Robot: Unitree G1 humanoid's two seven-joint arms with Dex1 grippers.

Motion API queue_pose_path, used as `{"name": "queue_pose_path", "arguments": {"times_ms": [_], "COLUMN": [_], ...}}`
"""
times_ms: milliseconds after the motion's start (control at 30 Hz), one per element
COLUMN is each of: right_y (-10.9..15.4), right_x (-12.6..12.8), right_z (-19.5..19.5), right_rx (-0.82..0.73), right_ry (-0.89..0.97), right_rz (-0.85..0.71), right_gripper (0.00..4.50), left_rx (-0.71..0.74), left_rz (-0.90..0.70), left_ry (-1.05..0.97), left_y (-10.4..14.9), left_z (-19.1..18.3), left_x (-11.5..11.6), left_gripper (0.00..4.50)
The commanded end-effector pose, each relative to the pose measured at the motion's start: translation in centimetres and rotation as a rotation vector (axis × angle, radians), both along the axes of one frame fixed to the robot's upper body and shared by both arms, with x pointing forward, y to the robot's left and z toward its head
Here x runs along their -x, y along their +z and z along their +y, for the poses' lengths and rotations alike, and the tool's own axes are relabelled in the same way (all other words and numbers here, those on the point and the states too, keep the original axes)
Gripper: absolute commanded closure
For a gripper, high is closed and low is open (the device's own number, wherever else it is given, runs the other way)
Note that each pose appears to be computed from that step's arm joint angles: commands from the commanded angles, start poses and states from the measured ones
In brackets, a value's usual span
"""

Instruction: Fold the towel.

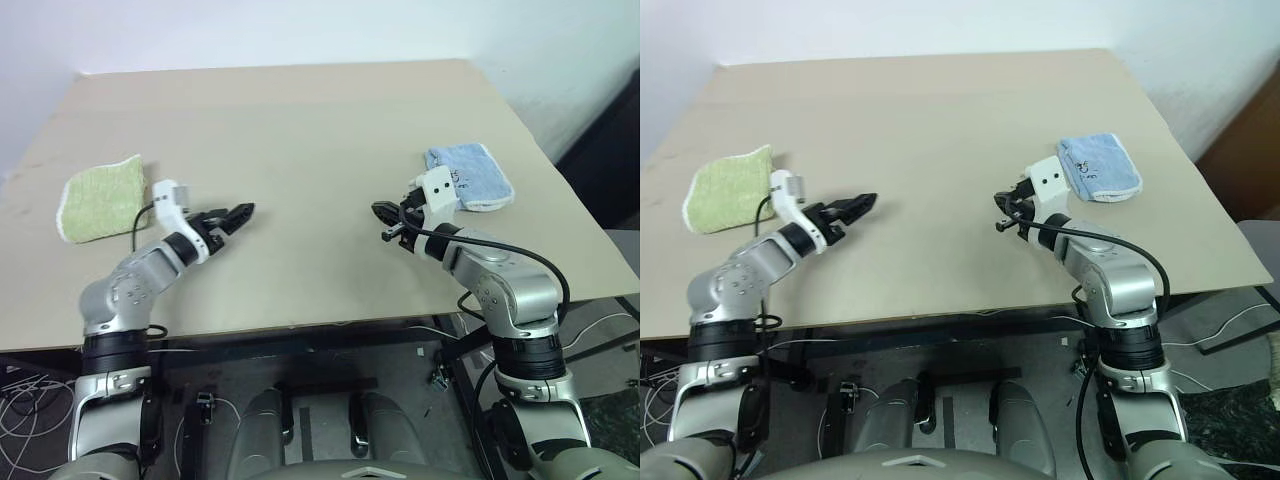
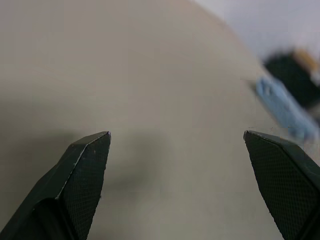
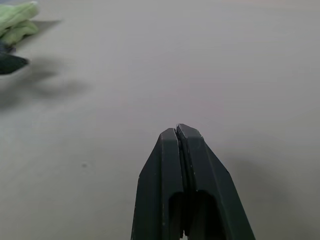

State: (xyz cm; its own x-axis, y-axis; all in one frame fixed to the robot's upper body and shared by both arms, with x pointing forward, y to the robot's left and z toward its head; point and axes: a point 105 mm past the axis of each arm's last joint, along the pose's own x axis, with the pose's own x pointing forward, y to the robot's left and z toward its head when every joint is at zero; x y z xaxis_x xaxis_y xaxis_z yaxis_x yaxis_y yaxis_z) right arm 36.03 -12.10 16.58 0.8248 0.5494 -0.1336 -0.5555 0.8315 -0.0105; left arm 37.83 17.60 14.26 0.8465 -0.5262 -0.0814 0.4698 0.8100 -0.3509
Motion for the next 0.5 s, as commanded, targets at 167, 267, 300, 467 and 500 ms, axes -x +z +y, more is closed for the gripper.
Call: {"name": "queue_pose_path", "arguments": {"times_ms": [167,267,300,467,500], "right_y": [2.7,2.8,2.7,2.2,2.0], "right_x": [-0.4,-0.2,-0.1,0.3,0.4], "right_z": [-2.1,-2.5,-2.6,-2.5,-2.5], "right_rx": [-0.015,-0.013,-0.012,-0.009,-0.010], "right_ry": [-0.072,-0.085,-0.088,-0.084,-0.080], "right_rz": [-0.099,-0.106,-0.105,-0.098,-0.095], "right_gripper": [4.50,4.50,4.50,4.50,4.50], "left_rx": [-0.249,-0.267,-0.279,-0.308,-0.313], "left_rz": [-0.270,-0.300,-0.300,-0.296,-0.298], "left_ry": [-0.113,-0.095,-0.073,0.001,0.007], "left_y": [3.1,3.5,3.4,3.0,2.9], "left_z": [-3.4,-2.6,-1.9,0.3,0.4], "left_x": [-1.8,-2.3,-2.5,-3.3,-3.3], "left_gripper": [0.02,0.02,0.02,0.02,0.02]}}
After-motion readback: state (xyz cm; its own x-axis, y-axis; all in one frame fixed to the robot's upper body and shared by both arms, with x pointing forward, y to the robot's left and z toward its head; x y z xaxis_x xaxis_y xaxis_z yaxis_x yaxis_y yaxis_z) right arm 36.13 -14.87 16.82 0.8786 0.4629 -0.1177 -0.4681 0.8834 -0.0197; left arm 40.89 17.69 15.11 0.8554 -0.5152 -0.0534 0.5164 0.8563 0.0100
